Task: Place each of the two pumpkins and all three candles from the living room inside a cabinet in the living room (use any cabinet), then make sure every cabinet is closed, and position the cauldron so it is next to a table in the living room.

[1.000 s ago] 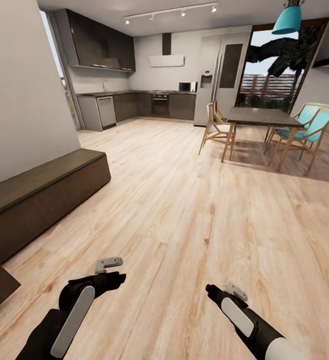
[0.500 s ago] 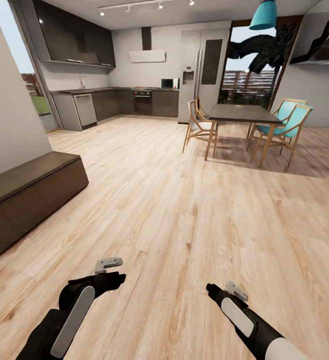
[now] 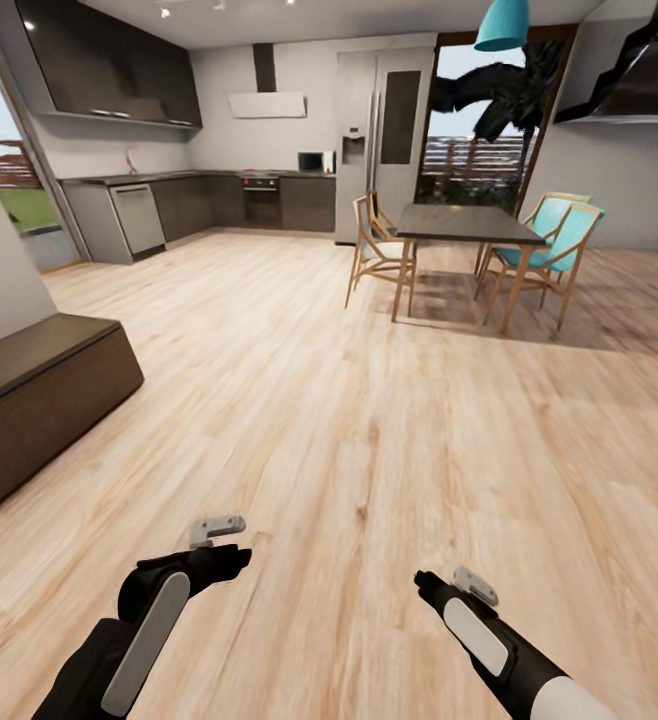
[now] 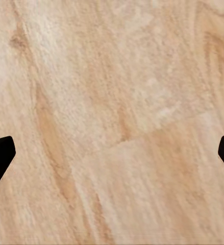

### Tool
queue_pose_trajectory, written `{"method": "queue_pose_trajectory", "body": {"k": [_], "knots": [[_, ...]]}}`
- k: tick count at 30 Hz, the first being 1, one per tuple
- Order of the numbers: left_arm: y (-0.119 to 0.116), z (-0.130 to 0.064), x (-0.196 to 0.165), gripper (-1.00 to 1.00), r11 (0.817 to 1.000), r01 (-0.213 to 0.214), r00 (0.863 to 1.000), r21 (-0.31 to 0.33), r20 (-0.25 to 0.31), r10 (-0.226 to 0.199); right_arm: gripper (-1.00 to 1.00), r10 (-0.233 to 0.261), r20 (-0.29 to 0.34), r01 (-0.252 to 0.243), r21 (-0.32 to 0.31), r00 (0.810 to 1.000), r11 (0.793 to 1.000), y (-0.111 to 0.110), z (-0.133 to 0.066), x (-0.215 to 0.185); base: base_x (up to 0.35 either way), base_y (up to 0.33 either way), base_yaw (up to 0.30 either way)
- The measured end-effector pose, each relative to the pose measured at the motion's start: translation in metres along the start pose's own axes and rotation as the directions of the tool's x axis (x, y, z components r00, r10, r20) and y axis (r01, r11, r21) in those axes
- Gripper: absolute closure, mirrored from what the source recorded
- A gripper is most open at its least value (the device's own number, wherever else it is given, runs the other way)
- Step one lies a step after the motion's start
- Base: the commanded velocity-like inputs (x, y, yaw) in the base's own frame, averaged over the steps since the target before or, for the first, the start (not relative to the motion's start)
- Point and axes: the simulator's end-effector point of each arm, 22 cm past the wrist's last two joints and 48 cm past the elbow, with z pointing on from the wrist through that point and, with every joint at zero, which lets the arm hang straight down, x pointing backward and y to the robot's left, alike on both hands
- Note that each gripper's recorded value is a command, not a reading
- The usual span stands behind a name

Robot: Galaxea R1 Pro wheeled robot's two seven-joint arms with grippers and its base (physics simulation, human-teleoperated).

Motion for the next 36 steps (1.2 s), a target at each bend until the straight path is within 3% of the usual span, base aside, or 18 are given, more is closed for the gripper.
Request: {"method": "queue_pose_trajectory", "body": {"k": [13, 36], "knots": [[0.0009, 0.0028, 0.0028, -1.00, 1.000, 0.000, 1.000, -0.002, -0.008, 0.000, -1.00, -0.001, -0.006, 0.001, 0.006, 1.000, 1.000, -0.0027, 0.0024, 0.0031, 0.323, -0.047, -0.259], [0.0018, 0.0069, 0.0072, -1.00, 1.000, 0.001, 1.000, -0.003, -0.020, -0.001, -1.00, -0.001, -0.016, 0.001, 0.015, 1.000, 1.000, -0.0068, 0.0058, 0.0078, 0.271, -0.200, -0.266]]}}
